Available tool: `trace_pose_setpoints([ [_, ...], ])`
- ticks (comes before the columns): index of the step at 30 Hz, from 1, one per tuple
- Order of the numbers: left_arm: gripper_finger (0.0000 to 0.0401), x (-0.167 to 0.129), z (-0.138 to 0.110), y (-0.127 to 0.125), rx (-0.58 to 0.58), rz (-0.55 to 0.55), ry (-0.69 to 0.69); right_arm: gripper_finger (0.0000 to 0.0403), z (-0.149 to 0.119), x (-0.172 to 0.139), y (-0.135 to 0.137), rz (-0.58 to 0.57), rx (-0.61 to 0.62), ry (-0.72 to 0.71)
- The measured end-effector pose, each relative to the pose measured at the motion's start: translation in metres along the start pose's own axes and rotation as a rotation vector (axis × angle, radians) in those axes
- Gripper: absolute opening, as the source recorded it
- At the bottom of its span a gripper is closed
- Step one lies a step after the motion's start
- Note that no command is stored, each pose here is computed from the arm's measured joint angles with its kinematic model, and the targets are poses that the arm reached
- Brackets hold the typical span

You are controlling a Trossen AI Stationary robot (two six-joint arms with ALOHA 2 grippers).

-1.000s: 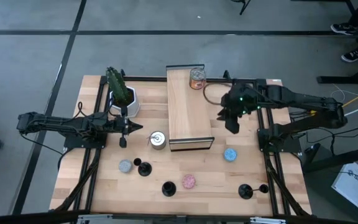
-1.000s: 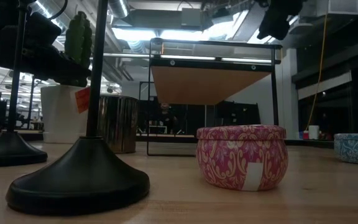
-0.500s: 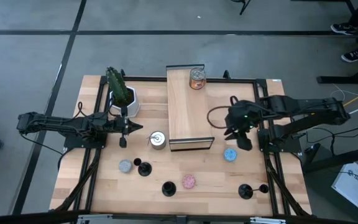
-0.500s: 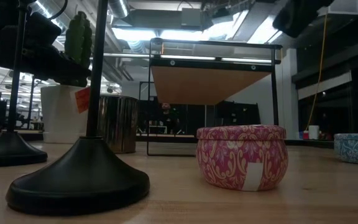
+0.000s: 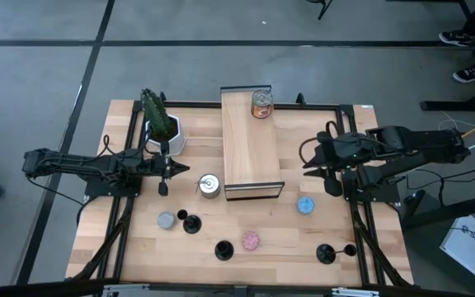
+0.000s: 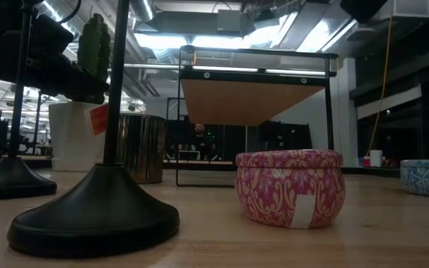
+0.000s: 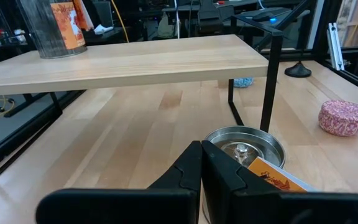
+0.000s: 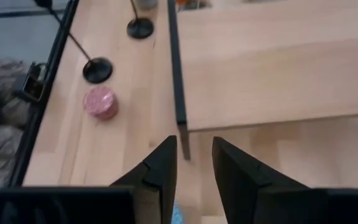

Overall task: Pick & Place candle stick holders
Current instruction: Put the large brown scented candle on the shelf

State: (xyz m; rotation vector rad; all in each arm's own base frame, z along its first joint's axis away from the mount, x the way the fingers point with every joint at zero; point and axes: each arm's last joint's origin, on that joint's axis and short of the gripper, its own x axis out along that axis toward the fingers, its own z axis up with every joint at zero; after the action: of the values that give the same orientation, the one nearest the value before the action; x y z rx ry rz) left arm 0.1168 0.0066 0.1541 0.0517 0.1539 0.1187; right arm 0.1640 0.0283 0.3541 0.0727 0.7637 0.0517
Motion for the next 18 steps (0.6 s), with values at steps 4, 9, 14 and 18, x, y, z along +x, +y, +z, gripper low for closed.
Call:
trace_pose_setpoints([
  [4, 0.0004, 0.0, 0.0, 0.0, -0.032, -0.001, -0.004, 0.0103, 0.005, -0.002, 0.002, -0.037, -0.026, -0.074],
  [9, 0.0004, 0.0, 0.006, 0.0, -0.203, -0.006, -0.056, 0.0103, 0.011, -0.001, 0.002, -0.086, -0.039, -0.133],
  [14, 0.0004, 0.0, 0.006, 0.001, -0.276, 0.003, -0.062, 0.0103, 0.013, 0.001, 0.002, -0.094, -0.025, -0.143],
  [18, 0.0004, 0.0, 0.006, 0.002, -0.27, 0.044, -0.064, 0.0103, 0.014, 0.004, 0.003, -0.096, -0.022, -0.133],
])
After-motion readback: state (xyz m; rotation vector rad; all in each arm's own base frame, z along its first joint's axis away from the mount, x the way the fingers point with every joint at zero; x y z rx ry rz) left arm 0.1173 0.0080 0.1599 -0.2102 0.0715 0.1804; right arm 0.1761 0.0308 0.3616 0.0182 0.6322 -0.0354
